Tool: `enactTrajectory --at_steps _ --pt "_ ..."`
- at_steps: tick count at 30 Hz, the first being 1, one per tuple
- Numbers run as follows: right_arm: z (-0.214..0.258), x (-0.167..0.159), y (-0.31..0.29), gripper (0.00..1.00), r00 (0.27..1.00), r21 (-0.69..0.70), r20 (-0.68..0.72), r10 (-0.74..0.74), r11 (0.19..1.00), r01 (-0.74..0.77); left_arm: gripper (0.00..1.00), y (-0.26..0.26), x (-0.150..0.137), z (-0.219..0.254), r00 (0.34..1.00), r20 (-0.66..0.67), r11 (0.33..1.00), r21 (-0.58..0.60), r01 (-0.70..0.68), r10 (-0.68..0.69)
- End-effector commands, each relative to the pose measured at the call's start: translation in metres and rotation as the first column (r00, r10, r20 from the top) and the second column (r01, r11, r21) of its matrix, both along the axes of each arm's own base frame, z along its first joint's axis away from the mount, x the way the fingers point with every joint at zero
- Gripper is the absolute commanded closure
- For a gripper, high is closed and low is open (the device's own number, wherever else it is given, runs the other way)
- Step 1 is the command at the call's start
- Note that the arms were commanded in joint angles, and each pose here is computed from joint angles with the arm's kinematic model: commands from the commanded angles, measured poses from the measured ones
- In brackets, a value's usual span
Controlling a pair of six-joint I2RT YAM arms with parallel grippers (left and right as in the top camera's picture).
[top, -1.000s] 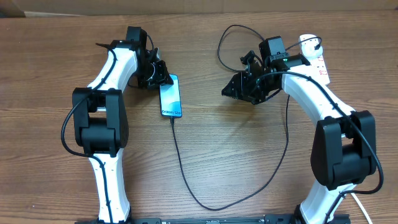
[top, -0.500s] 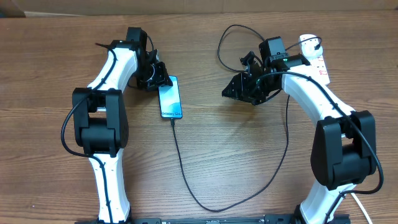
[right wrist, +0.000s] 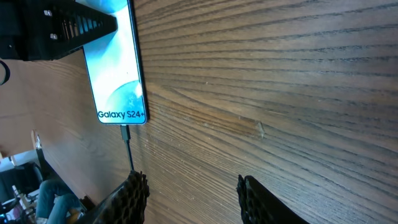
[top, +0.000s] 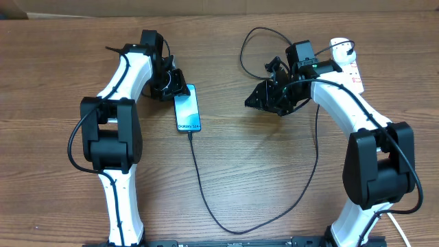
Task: Plug charger to phone and switch on socket
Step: 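Lower the plugged phone onto the table with the left gripper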
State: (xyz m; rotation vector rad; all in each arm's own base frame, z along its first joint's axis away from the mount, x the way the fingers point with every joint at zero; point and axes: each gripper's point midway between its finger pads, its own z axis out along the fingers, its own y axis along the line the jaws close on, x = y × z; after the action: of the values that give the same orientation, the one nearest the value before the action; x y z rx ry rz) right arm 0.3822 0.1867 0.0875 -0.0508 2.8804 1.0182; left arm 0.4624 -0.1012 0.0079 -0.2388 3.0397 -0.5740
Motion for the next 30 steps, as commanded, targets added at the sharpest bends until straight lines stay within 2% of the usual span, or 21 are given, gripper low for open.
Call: enactTrajectory --at_steps 1,17,26,30 --pt "0.016 0.006 0.001 0.53 0.999 0.006 0.053 0.008 1.0 -0.008 0.6 0.012 -0.001 -0.007 1.0 -0.012 0.996 0.085 -0.012 0.013" --pt "0.016 0.006 0.001 0.53 0.999 0.006 0.053 0.008 1.0 -0.008 0.6 0.025 -0.003 -0.011 1.0 -0.017 0.987 0.162 -0.018 0.021" --pt "0.016 0.006 0.001 0.53 0.999 0.005 0.053 0.007 1.0 -0.008 0.5 0.025 -0.003 -0.011 1.0 -0.017 0.987 0.162 -0.018 0.021" --pt "0.016 0.007 0.001 0.53 0.999 0.005 0.053 0.008 1.0 -0.008 0.49 0.025 -0.003 -0.011 1.0 -0.017 0.987 0.162 -0.018 0.021"
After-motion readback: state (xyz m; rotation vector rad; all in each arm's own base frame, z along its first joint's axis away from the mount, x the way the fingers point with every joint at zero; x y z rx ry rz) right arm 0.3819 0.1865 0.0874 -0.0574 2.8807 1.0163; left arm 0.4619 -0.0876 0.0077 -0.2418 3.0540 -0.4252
